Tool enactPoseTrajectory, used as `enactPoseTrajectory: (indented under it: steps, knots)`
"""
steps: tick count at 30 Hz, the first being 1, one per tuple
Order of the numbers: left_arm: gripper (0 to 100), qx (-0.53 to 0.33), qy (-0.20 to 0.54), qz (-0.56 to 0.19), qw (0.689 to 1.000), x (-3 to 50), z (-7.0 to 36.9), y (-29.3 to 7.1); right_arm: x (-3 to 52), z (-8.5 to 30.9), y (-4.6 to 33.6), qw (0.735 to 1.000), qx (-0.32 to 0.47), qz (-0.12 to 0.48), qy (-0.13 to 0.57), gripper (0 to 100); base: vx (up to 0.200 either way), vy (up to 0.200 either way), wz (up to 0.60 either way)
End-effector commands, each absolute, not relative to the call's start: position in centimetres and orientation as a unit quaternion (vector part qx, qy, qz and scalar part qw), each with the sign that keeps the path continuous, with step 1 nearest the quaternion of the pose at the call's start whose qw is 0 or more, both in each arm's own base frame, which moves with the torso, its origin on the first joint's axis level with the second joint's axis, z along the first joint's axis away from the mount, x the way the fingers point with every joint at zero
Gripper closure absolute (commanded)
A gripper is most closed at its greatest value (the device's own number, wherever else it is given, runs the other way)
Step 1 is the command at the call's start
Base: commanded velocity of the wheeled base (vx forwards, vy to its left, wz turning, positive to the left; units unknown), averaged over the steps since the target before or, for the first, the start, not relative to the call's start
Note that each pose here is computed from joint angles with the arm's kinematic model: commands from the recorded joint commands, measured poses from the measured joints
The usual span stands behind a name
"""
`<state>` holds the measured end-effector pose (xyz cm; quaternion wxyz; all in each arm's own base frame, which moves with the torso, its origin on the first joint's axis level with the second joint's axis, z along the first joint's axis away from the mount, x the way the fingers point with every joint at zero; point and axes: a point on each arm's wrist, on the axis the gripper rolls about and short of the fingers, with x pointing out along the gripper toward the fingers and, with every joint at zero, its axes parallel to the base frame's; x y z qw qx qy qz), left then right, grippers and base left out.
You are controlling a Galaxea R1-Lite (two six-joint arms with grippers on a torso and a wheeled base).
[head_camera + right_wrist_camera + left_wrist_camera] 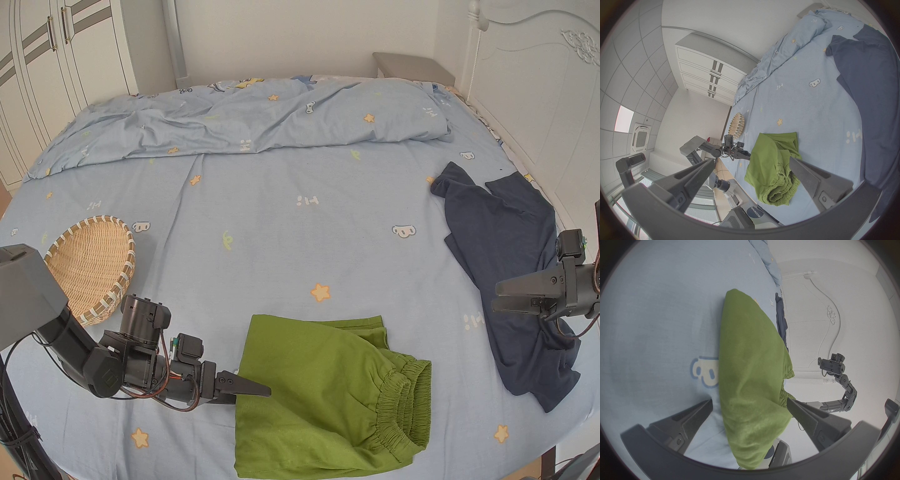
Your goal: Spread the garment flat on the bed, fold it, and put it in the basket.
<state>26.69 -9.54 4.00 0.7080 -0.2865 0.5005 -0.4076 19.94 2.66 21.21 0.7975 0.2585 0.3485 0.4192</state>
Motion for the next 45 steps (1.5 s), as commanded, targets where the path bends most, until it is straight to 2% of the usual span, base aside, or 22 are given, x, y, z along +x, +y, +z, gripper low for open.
enactPoseTrajectory:
  steps: [1,10,15,27,28,33,45]
  knots:
    - [0,-0.291,0.519,-0.401,0.696,26.8,2.7,-10.1,20.0,21.0,2.7,0.796,0.260,0.418,0.352,0,0.000,0.000,0.00]
    - [0,-0.295,0.518,-0.440,0.672,26.4,2.7,-14.8,20.0,20.9,2.7,0.796,0.260,0.418,0.353,0,0.000,0.000,0.00]
    - [0,-0.290,0.509,-0.403,0.703,26.4,2.3,-15.7,20.1,20.9,2.7,0.796,0.259,0.418,0.353,0,0.000,0.000,0.00]
    - [0,-0.292,0.515,-0.393,0.704,25.9,2.3,-15.5,20.1,20.8,2.7,0.795,0.260,0.418,0.355,0,0.000,0.000,0.00]
    - [100,-0.292,0.515,-0.393,0.704,25.9,2.3,-15.5,20.1,20.8,2.7,0.795,0.260,0.418,0.354,0,0.000,0.000,0.00]
    - [100,-0.299,0.512,-0.388,0.706,26.1,2.6,-15.4,20.1,20.8,2.7,0.795,0.260,0.418,0.354,0,0.000,0.000,0.00]
    - [100,-0.335,0.497,-0.351,0.720,27.4,8.8,-12.7,20.1,20.9,2.7,0.796,0.260,0.418,0.353,0,0.000,0.000,0.00]
